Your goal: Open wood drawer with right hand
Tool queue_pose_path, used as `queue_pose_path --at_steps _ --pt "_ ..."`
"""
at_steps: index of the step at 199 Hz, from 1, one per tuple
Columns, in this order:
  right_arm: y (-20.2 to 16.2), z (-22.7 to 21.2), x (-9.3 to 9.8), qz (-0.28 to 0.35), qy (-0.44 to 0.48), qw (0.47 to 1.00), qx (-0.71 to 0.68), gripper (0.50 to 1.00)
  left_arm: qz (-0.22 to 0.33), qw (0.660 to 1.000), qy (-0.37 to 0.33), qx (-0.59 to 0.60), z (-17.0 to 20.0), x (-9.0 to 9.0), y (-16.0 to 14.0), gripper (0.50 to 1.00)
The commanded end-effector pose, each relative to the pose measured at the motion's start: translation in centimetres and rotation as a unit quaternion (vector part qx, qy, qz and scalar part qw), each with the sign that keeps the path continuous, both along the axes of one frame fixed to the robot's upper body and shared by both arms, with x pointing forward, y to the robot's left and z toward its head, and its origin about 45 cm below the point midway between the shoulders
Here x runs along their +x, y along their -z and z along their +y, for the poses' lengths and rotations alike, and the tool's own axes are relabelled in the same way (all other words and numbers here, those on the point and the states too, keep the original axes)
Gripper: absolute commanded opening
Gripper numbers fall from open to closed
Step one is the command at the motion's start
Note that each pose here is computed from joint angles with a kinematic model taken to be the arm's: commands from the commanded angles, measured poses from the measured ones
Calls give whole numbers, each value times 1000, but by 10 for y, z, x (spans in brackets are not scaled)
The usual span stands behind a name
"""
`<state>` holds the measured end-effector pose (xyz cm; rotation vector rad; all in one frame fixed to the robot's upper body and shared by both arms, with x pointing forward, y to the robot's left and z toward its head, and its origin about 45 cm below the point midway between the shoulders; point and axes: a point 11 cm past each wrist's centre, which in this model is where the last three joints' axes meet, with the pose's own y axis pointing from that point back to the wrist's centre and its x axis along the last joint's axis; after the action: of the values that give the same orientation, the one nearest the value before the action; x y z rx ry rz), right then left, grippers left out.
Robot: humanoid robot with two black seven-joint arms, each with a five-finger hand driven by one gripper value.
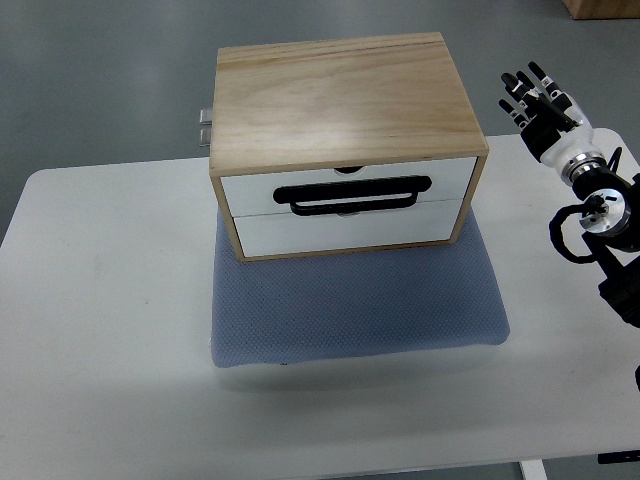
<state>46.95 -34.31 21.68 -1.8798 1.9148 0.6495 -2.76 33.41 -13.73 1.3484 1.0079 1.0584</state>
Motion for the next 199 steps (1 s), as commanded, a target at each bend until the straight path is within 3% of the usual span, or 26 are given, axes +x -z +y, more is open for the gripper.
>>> queue_pose_path --at_steps 1,199 --pt "-1 0 0 -1 -1 1000 0 944 1 1000 -1 -3 -1 0 0 1000" --pt "-4 -5 1 -3 5 1000 -2 944 -2 1000 -2 6 4 1 0 1000"
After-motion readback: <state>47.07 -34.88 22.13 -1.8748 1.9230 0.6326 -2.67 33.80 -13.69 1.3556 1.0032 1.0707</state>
